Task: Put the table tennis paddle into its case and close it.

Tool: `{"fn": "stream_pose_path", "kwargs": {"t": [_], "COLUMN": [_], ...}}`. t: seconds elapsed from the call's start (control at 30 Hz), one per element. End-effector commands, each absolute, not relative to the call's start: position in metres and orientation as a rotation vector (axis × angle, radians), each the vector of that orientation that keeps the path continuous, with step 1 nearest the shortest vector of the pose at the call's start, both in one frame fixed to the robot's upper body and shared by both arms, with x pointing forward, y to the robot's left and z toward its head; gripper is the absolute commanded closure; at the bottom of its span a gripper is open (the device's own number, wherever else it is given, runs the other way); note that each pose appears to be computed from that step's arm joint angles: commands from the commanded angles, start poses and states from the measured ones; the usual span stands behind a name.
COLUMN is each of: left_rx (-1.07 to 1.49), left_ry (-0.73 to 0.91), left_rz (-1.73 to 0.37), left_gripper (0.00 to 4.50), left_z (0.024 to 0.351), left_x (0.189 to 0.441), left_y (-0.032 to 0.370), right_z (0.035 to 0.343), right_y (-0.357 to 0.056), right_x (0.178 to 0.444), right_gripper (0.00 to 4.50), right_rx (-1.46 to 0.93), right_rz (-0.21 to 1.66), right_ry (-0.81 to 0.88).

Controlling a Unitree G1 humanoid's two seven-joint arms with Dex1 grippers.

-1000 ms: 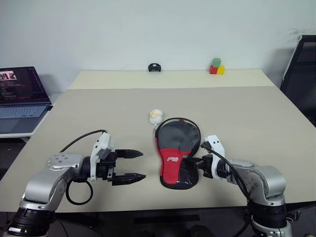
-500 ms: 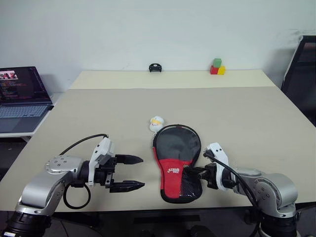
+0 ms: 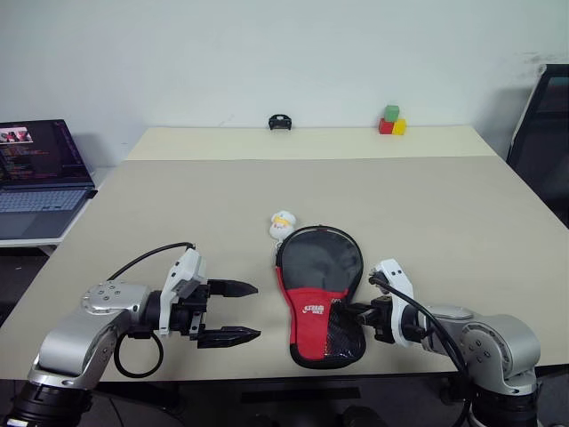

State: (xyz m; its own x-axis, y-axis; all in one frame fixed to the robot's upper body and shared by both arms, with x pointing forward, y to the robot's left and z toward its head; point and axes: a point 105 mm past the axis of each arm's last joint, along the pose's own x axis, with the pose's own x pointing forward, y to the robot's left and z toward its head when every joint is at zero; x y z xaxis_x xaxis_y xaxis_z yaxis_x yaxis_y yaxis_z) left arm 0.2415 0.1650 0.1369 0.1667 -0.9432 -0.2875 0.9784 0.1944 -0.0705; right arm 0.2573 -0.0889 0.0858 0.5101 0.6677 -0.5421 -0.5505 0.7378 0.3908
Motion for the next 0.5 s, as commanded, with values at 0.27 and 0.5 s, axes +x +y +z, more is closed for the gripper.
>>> {"fn": "stream_pose_path", "kwargs": {"t": [0.27,0.5], "left_rx": [0.176,0.179], "left_ry": [0.253,0.246], "left_rz": [-1.396,-1.379], "left_gripper": [0.0,0.0], "left_z": [0.145,0.144], "left_x": [0.241,0.243], "left_y": [0.162,0.165], "right_z": [0.083,0.086], "right_y": [-0.093,-0.111], "right_x": [0.254,0.255], "right_gripper": [3.5,1.61], "right_rx": [0.178,0.173], "right_rz": [0.692,0.621], "right_ry": [0.737,0.698]}}
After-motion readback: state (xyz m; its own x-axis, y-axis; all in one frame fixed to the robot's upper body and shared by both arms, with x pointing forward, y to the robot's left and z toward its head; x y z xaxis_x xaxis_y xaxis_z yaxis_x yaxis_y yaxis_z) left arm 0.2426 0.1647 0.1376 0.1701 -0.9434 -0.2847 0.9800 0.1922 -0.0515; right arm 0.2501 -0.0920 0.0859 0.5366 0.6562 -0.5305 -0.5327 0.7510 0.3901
